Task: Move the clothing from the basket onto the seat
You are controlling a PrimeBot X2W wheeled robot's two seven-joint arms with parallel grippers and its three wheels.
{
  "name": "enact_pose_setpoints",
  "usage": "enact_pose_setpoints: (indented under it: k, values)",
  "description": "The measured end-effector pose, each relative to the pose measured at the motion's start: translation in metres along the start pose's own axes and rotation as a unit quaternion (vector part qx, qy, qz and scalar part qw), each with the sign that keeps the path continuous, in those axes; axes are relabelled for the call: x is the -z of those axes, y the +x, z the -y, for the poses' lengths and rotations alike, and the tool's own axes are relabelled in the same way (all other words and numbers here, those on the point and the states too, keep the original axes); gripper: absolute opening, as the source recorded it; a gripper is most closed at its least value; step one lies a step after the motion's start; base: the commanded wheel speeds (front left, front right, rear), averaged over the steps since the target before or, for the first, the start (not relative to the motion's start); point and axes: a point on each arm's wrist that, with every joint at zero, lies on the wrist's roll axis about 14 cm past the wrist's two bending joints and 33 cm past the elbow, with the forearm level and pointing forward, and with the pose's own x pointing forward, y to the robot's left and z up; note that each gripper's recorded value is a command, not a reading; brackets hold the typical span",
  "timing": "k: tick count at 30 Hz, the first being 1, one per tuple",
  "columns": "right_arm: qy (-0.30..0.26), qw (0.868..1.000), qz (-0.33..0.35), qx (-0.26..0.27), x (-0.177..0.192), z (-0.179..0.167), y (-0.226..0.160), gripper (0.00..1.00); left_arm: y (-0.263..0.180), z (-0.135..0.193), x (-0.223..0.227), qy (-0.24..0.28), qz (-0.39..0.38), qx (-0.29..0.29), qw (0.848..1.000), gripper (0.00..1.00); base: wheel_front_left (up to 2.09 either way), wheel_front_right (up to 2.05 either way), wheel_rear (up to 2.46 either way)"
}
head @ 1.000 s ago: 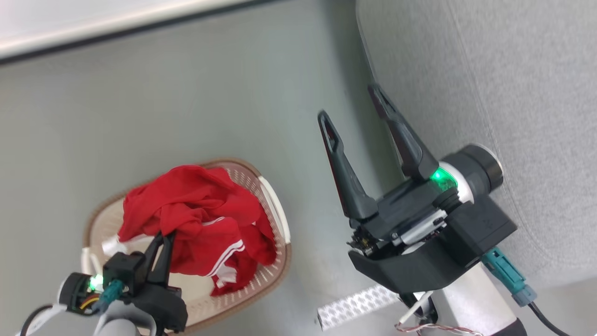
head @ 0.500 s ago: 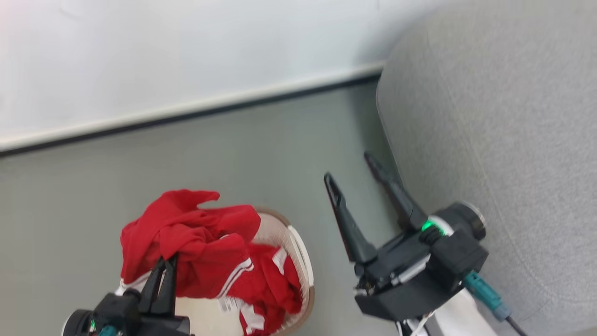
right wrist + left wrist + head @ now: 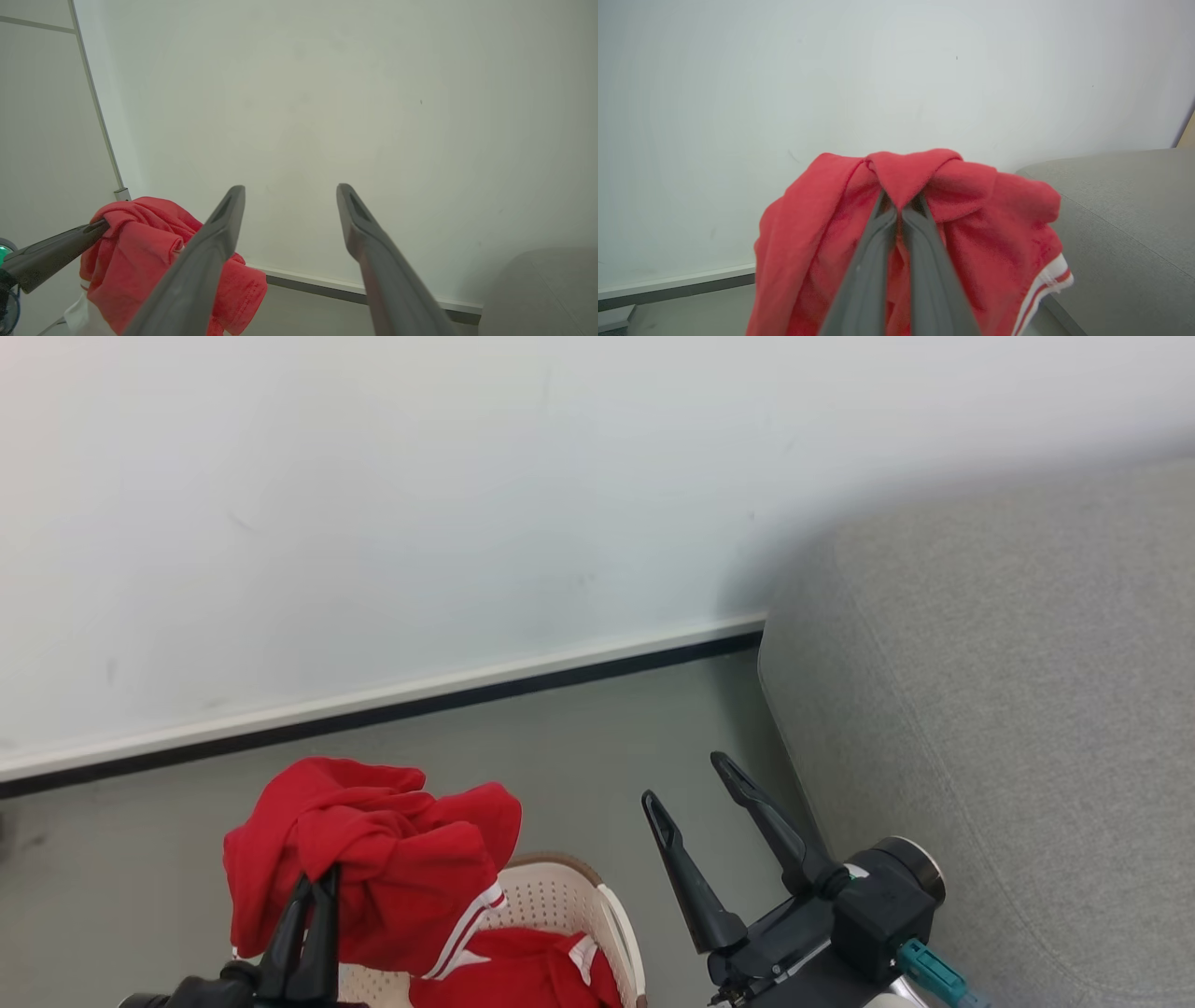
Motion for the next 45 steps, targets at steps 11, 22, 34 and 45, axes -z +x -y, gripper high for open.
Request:
enact_pose_setpoints:
  k: [11, 22, 34, 45]
  values:
    - [0.002, 1.000, 0.006, -0.015, -0.009, -0.017, -0.012, 1.00, -0.006, 0.010, -0.031, 0.011, 0.040, 0.018, 0.999, 0.00, 0.00, 0.00, 0.00]
    - [0.013, 0.999, 0.009, -0.033, -0.011, -0.028, -0.011, 1.00, 0.018, 0.066, -0.049, -0.005, 0.077, 0.115, 0.990, 0.00, 0.00, 0.00, 0.00]
    - [-0.001, 1.000, -0.006, -0.010, -0.003, -0.013, -0.013, 1.00, 0.031, 0.147, -0.069, -0.038, 0.113, 0.236, 0.964, 0.00, 0.00, 0.00, 0.00]
    - [0.001, 1.000, -0.016, 0.006, 0.003, -0.004, -0.015, 0.00, 0.027, 0.174, -0.068, -0.052, 0.112, 0.277, 0.953, 0.00, 0.00, 0.00, 0.00]
